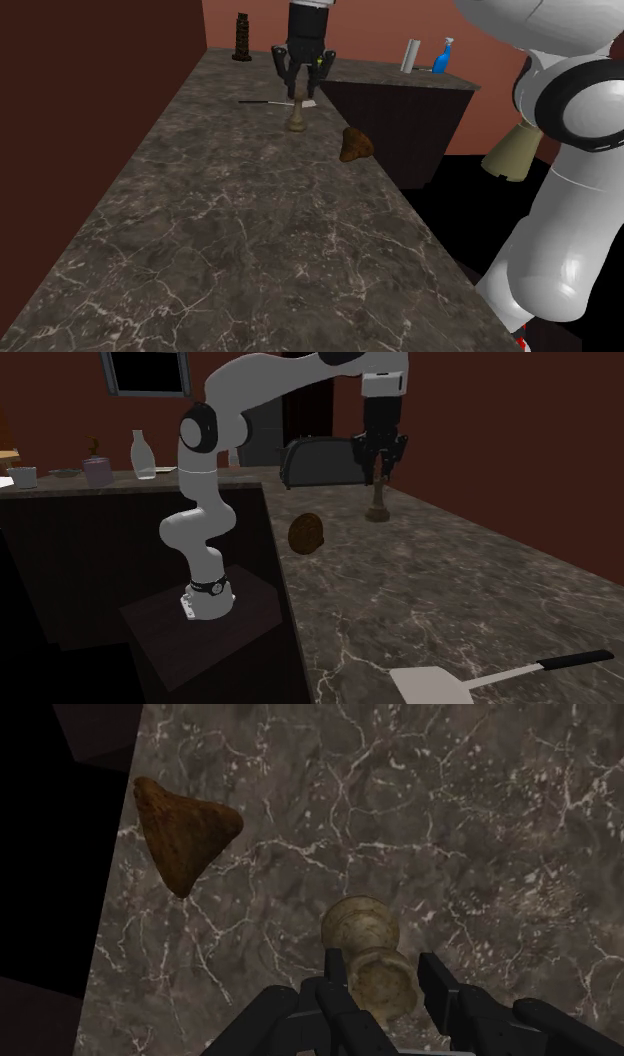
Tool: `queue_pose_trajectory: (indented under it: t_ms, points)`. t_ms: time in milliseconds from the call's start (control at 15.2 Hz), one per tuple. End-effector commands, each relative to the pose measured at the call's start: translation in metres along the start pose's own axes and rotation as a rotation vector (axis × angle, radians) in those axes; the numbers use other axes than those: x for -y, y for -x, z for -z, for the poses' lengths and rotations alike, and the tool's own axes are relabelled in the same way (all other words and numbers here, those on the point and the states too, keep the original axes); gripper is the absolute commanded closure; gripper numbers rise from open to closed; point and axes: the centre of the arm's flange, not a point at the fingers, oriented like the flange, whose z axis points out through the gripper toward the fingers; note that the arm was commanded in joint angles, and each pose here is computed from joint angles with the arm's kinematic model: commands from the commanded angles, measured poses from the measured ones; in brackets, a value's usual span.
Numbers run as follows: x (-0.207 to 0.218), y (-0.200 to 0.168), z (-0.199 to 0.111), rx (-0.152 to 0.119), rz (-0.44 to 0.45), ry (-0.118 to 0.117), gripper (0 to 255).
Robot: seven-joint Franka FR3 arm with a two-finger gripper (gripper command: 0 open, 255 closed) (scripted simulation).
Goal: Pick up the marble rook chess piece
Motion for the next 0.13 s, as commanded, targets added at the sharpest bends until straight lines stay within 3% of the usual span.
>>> queue_pose_trajectory:
  t_ms: [0, 66]
  points:
    - [0.0002, 0.0002, 0.0067, 0.0, 0.0, 0.0, 255]
    - [0.0002, 0.0003, 0.0067, 0.0, 0.0, 0.0, 255]
